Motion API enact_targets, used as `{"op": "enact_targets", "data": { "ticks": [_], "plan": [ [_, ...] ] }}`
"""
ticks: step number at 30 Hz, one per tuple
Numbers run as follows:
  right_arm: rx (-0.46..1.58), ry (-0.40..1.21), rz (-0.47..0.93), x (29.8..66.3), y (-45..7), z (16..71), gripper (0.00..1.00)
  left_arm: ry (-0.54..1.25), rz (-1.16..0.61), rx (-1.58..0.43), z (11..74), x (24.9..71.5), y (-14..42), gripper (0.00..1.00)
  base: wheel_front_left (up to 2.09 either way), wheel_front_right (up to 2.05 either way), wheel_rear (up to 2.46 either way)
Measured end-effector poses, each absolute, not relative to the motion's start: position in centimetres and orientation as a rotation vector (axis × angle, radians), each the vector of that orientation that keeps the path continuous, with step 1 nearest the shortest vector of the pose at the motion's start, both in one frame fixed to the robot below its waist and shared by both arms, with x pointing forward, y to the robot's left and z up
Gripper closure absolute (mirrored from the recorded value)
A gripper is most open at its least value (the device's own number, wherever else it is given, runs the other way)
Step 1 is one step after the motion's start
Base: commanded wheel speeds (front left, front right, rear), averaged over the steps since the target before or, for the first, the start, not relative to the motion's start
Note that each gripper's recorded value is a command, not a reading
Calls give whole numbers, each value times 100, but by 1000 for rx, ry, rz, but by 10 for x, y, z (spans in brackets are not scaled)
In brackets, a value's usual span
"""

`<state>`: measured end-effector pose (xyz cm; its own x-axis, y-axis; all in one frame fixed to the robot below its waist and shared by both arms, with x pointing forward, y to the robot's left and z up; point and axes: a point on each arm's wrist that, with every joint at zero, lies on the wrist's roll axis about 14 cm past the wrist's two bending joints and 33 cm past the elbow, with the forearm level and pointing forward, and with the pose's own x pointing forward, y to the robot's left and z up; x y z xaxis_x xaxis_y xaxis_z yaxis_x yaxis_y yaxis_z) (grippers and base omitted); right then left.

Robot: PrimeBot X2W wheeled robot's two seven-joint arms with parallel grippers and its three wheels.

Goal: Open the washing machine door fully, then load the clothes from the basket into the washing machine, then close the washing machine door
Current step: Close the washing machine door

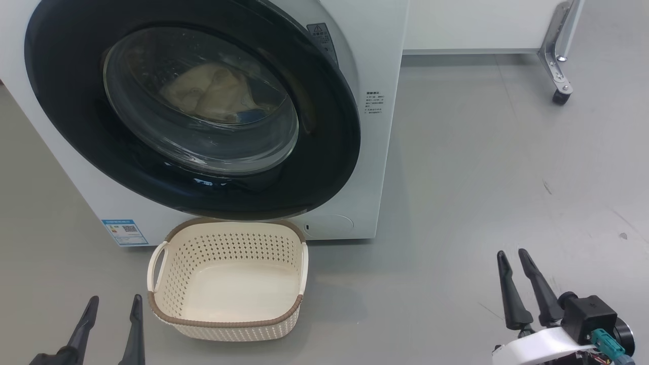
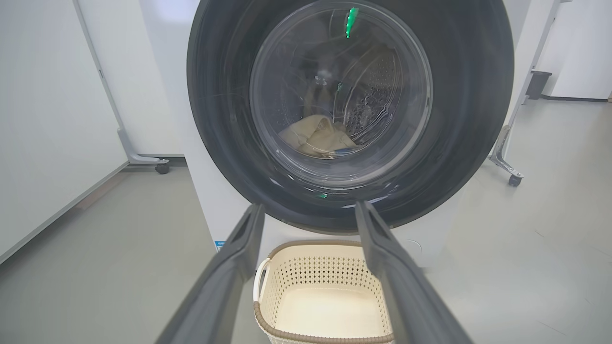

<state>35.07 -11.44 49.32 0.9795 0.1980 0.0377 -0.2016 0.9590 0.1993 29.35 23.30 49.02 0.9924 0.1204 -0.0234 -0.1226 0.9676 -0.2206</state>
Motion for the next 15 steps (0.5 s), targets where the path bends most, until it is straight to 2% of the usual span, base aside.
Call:
{"op": "enact_targets", "data": {
  "ticks": [1,15],
  "plan": [
    [204,-17,202,351,-114,493,100,11,121,-221,490,294,232,0,0,0,0],
    [205,-16,201,350,-115,493,100,9,122,-216,489,294,230,0,0,0,0]
  ]
}}
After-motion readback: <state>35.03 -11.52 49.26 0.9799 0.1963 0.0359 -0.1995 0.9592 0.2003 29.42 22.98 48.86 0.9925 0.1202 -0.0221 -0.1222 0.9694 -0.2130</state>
